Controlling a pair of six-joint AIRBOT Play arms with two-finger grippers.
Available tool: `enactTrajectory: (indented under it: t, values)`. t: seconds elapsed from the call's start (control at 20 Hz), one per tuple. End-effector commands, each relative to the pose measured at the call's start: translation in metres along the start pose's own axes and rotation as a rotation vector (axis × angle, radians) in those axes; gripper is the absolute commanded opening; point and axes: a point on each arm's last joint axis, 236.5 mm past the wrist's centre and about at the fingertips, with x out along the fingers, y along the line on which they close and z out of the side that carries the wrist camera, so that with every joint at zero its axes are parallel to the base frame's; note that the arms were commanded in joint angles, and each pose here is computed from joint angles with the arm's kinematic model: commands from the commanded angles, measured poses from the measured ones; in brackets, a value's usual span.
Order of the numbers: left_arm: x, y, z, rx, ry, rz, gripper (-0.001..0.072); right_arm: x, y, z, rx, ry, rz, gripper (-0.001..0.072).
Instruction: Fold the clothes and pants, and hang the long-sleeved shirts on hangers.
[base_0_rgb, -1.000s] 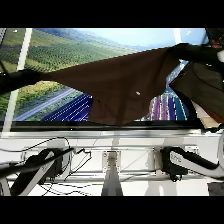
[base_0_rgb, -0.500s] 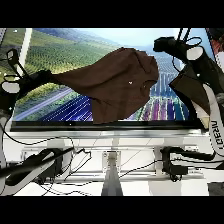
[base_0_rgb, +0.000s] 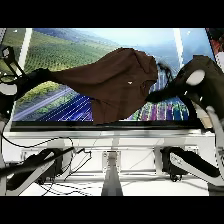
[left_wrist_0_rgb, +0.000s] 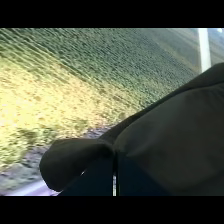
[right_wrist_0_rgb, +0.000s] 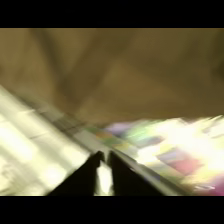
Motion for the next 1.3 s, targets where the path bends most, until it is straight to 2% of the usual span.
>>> enactTrajectory:
  t: [0.0, 0.1, 0.25, 0.35, 0.5, 0.8, 0.9, 1.25]
  values:
    - [-0.001, -0.007, -0.012, 0.002, 0.051, -0.026, 0.0015, 0.056, 0.013, -0.045, 0.344, -0.053, 0.132, 0.0522]
    - [-0.002, -0.007, -0.014, 0.002, 0.057, -0.029, 0.0015, 0.074, -0.004, -0.045, 0.475, -0.102, 0.085, 0.0523]
    - [-0.001, -0.007, -0.014, 0.001, 0.057, -0.029, 0.0015, 0.087, -0.02, -0.031, 0.562, -0.157, 0.032, 0.0512]
    - [-0.001, -0.007, -0.014, 0.001, 0.057, -0.029, 0.0015, 0.1, -0.025, -0.036, 0.643, -0.13, 0.031, 0.0425]
    - [-0.001, -0.007, -0.014, 0.001, 0.059, -0.028, 0.0015, 0.111, -0.029, -0.035, 0.712, -0.11, 0.048, 0.038]
    - [0.0, -0.007, -0.014, 0.001, 0.06, -0.028, 0.0015, 0.103, -0.025, 0.003, 0.684, -0.177, 0.067, 0.0364]
    - [0.0, -0.007, -0.014, 0.001, 0.06, -0.028, 0.0015, 0.111, -0.021, 0.004, 0.65, -0.182, 0.044, 0.0304]
    - [-0.001, -0.007, -0.014, 0.001, 0.06, -0.028, 0.0015, 0.127, 0.022, -0.009, 0.469, -0.085, 0.071, 0.0303]
